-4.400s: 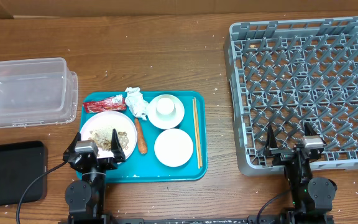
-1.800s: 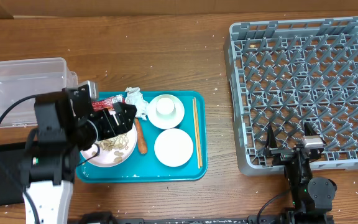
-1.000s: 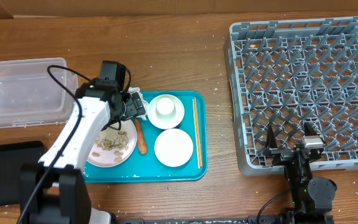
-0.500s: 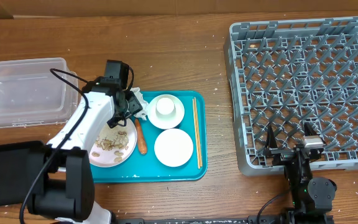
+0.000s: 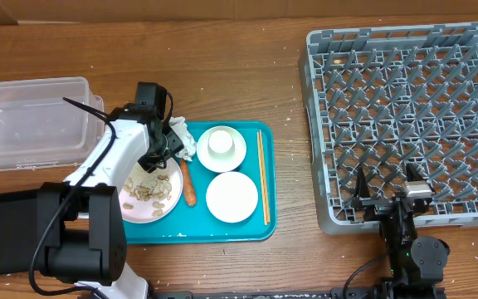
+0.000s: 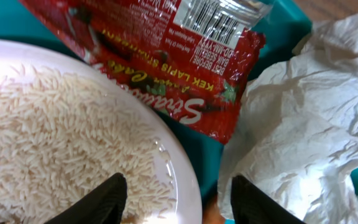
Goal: Sort waste into correct bins and load items into the dishwasher
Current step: 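Grasp the rim of the white rice plate with the left gripper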
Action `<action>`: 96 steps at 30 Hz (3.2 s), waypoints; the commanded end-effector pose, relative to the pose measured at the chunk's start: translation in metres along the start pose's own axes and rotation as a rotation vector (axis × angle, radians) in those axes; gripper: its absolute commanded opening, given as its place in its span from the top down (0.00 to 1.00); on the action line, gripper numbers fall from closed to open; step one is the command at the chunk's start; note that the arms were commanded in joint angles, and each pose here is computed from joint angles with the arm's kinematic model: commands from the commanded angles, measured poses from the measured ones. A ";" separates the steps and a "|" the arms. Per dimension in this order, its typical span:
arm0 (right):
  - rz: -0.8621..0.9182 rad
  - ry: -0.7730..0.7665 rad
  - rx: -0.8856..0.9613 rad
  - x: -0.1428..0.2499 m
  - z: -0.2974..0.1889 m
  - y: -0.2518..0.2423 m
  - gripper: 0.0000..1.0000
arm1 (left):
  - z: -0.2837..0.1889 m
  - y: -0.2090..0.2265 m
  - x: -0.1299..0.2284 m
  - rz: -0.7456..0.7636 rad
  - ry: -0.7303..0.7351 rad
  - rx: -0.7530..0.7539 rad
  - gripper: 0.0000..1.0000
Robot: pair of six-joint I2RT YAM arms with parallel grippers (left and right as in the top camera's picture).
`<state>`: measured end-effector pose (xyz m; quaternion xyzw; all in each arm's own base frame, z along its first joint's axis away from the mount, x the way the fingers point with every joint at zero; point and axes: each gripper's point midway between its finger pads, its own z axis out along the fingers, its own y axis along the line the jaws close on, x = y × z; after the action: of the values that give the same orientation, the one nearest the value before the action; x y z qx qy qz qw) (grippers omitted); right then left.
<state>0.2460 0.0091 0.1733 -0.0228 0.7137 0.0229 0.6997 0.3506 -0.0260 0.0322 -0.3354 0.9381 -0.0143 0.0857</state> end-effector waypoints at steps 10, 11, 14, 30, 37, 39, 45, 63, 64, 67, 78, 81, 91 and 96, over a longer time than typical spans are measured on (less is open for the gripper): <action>0.004 -0.001 0.007 0.002 0.000 -0.002 0.00 | 0.001 -0.015 -0.001 -0.006 0.020 0.055 0.56; 0.004 -0.001 0.007 0.002 0.000 -0.002 0.00 | 0.001 -0.014 0.000 -0.006 0.024 0.051 0.58; 0.003 -0.001 0.007 0.002 0.000 -0.002 0.00 | 0.001 -0.014 0.000 -0.006 0.021 0.048 0.59; 0.003 -0.001 0.007 0.002 0.000 -0.002 0.00 | 0.001 -0.011 0.013 0.005 0.048 0.010 0.64; 0.003 -0.001 0.007 0.002 0.000 -0.002 0.00 | 0.001 -0.008 0.010 -0.003 0.032 -0.007 0.64; 0.003 -0.001 0.007 0.002 0.000 -0.002 0.00 | 0.003 -0.007 0.015 -0.002 0.053 -0.002 0.65; 0.004 -0.001 0.007 0.002 0.000 -0.002 0.00 | 0.006 -0.006 0.014 0.001 0.036 -0.010 0.65; 0.004 -0.001 0.007 0.002 0.000 -0.002 0.00 | 0.019 0.005 0.030 -0.011 0.049 -0.049 0.66; 0.003 -0.001 0.007 0.002 0.000 -0.002 0.00 | 0.020 0.005 0.029 -0.012 0.044 -0.045 0.66; 0.003 -0.001 0.007 0.002 0.000 -0.002 0.00 | 0.020 0.001 0.025 -0.013 0.025 -0.027 0.66; 0.004 -0.001 0.007 0.002 0.000 -0.002 0.00 | 0.022 -0.002 0.022 -0.012 0.008 -0.014 0.68; 0.004 -0.001 0.007 0.002 0.000 -0.002 0.00 | 0.026 0.003 0.028 -0.011 0.022 -0.029 0.69; 0.004 -0.001 0.007 0.002 0.000 -0.002 0.00 | 0.029 0.006 0.036 -0.007 0.050 -0.029 0.83; 0.004 -0.001 0.007 0.002 0.000 -0.002 0.00 | 0.027 0.006 0.041 0.003 0.077 -0.028 0.91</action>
<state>0.2460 0.0092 0.1733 -0.0231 0.7137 0.0229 0.6997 0.3339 -0.0439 0.0077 -0.3386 0.9380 -0.0221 0.0707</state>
